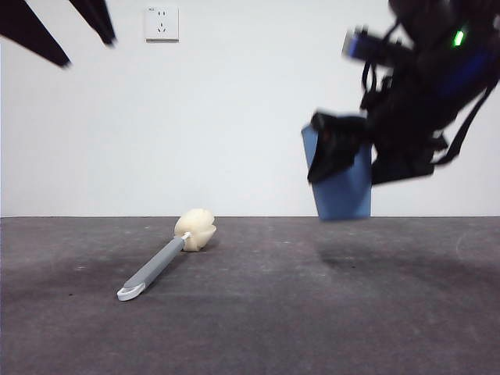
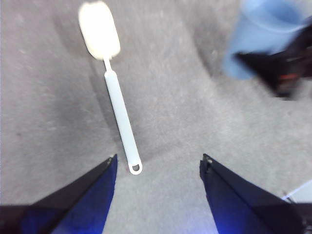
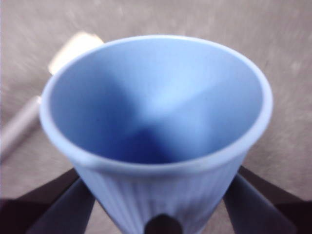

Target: Pick up the cup brush,pick up the cup,insert the brush into the cup,clean the cup,put the cup brush back,put the cup back to the fixed position on the table

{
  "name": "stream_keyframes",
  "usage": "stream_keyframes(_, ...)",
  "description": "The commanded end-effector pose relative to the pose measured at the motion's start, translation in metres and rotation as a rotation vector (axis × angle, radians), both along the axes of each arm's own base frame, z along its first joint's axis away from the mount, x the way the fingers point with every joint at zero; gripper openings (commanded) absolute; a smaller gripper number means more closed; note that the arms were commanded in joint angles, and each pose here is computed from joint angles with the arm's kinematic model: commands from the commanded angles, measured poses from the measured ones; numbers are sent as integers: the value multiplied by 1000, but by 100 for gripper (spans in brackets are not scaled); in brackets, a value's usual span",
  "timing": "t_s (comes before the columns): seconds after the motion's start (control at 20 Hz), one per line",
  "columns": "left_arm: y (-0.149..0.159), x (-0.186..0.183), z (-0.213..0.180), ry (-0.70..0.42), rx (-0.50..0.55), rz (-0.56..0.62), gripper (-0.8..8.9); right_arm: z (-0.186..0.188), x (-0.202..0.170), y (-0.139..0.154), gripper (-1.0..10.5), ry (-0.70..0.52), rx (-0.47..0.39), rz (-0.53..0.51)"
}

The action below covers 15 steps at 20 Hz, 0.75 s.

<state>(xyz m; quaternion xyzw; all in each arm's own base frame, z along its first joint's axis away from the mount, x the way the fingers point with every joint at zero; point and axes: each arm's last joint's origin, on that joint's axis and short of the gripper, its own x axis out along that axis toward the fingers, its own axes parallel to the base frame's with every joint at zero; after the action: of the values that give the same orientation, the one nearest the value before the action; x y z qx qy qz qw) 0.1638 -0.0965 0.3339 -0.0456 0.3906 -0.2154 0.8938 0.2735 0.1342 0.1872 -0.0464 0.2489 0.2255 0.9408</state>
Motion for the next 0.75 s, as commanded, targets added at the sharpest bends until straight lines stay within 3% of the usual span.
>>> stream_keyframes(0.05,8,-14,5,-21,1,-7,291,-15,9,-2,-13,-10,-10,-3)
stream_keyframes(0.5,16,-28,10,-25,4,-2,291,-54,28,-11,-13,26,-43,14)
stream_keyframes(0.75,16,-28,10,-34,13,-13,291,-63,22,-12,13,124,-72,32)
